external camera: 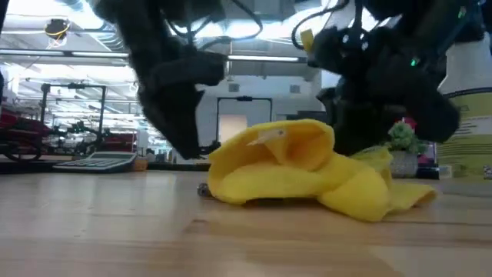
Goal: Apply microfiber cloth
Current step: Wipe the front of the black cellphone with a yellow microfiber towel
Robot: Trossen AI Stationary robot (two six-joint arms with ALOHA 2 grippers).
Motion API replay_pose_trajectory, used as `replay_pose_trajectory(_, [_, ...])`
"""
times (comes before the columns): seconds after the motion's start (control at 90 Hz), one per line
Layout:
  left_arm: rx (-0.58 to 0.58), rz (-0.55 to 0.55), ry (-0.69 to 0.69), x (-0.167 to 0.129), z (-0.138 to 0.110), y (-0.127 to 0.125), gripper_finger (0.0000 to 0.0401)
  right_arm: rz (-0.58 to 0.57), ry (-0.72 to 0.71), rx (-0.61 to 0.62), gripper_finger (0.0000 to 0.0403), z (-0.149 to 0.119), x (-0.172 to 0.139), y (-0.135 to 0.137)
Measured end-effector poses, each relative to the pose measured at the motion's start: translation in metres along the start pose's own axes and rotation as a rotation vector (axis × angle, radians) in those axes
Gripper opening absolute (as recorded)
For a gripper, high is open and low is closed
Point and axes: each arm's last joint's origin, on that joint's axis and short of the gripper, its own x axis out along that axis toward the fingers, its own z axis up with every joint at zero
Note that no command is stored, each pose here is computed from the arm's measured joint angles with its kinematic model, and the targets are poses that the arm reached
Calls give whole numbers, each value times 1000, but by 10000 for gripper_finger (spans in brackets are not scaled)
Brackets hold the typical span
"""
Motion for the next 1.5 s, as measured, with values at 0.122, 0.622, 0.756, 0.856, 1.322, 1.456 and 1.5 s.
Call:
replay_pose_trajectory(0.122, [22, -92, -57, 17, -13, -20, 191, 21, -83, 36, 1, -6, 5, -1])
replay_pose_trajectory(0.622, [112, -154, -124, 31, -22, -41, 191, 74, -145, 19, 1, -8, 22, 5])
replay_pose_trajectory(0.756, [120, -82, -77, 30, -23, -31, 191, 158, -160, 10, 1, -5, 22, 8])
replay_pose_trajectory(0.856, [133, -33, -93, 31, -20, -26, 191, 223, -152, -9, 1, -5, 22, 9])
replay_pose_trajectory(1.322, [179, 7, -174, 41, 1, -7, 191, 382, -224, -35, 1, 7, 44, 25])
replay_pose_trajectory(1.456, [77, -49, -147, 22, -1, -10, 191, 365, -144, -66, 1, 18, 29, 21])
replay_pose_trajectory(1.5, [50, -77, -165, 11, -2, -16, 191, 352, -117, -76, 1, 23, 20, 18])
